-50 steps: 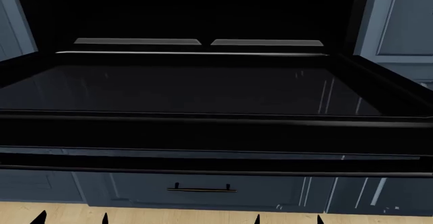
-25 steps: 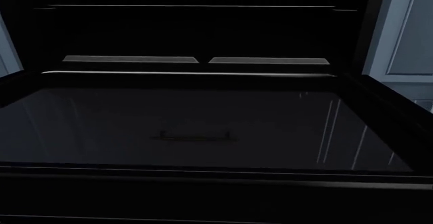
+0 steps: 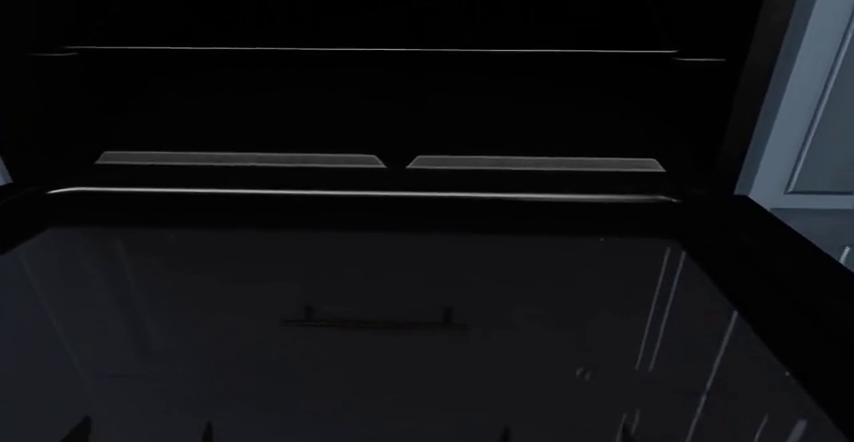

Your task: Close the oven door

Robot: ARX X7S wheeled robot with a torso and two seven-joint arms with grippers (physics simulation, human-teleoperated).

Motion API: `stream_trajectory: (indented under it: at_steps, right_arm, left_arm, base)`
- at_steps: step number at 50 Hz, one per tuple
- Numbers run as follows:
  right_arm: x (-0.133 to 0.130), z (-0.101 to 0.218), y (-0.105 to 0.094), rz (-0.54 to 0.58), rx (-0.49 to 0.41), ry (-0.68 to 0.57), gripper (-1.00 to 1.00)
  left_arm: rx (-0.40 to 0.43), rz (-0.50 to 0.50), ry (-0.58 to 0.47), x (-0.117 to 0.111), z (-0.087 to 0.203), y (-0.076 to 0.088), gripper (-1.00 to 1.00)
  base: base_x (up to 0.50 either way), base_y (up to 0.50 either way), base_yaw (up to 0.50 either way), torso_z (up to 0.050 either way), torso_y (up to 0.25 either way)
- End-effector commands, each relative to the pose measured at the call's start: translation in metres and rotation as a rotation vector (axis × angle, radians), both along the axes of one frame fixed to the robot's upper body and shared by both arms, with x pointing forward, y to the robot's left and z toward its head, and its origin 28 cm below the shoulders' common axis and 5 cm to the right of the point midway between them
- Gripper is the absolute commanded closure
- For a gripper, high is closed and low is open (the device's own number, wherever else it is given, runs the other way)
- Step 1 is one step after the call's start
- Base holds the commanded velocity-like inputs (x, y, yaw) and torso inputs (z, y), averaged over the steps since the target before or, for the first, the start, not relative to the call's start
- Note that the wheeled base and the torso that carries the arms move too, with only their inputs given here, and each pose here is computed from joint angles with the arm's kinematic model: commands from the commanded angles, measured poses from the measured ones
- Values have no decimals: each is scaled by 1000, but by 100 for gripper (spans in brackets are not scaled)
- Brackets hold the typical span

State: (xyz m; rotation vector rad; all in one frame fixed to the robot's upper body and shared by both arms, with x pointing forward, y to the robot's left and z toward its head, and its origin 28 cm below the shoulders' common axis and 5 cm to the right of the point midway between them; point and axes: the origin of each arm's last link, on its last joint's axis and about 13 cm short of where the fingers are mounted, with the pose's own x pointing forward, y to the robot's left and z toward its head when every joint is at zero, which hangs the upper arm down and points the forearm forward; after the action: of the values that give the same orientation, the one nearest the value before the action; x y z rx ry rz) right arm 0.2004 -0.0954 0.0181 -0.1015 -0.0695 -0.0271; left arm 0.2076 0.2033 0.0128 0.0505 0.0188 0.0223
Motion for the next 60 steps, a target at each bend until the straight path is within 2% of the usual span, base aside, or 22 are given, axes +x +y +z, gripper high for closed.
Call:
stream_trajectory:
  at_steps: [1,14,16,28,30,31,32,34,42,49,56,60]
  right_arm:
    - [0,1,1,5,1,1,-100]
    - [1,0,0,5,2,2,-100]
    - [2,0,-1,-22,-4,3,-100]
    - [-2,8,0,7,20,-31,-100]
    - [-4,15,0,-21,27,-13,-100]
    - [-5,19,1,-11,37,-28,-100]
    - [-6,25,2,-2,22,-42,-100]
    - [-5,35,3,10,19,-56,-100]
    - [-6,72,4,9,-12,-111,-100]
    - [-9,124,6,18,-52,-184,-100]
    - [-5,157,5,17,-91,-201,-100]
    - [-5,177,5,8,-103,-202,-100]
  left_arm:
    - [3,1,3,0,0,0,-100]
    - [0,-11,-2,1,-1,-1,-100]
    - [1,-11,-4,0,0,-1,-100]
    - [13,-46,-21,2,5,-6,-100]
    - [-19,-44,12,0,9,-5,-100]
    - [-93,-59,20,-3,16,-4,-100]
    - [-44,-40,-1,-4,22,-5,-100]
    - [-34,-43,-25,-6,39,-7,-100]
    - [-61,-42,-65,-8,88,-6,-100]
    - [-61,-66,-132,-14,141,-7,-100]
    - [-44,-111,-157,-14,169,-11,-100]
    - [-37,-96,-152,-10,189,-13,-100]
  base:
    - [246,0,0,0,0]
    - [244,0,0,0,0]
    - [213,0,0,0,0]
    - [0,0,0,0,0]
    - [0,0,0,0,0]
    - [0,0,0,0,0]
    - [0,0,0,0,0]
    - [0,0,0,0,0]
    - [0,0,0,0,0]
    - [0,0,0,0,2]
    - [0,0,0,0,0]
    - [0,0,0,0,0]
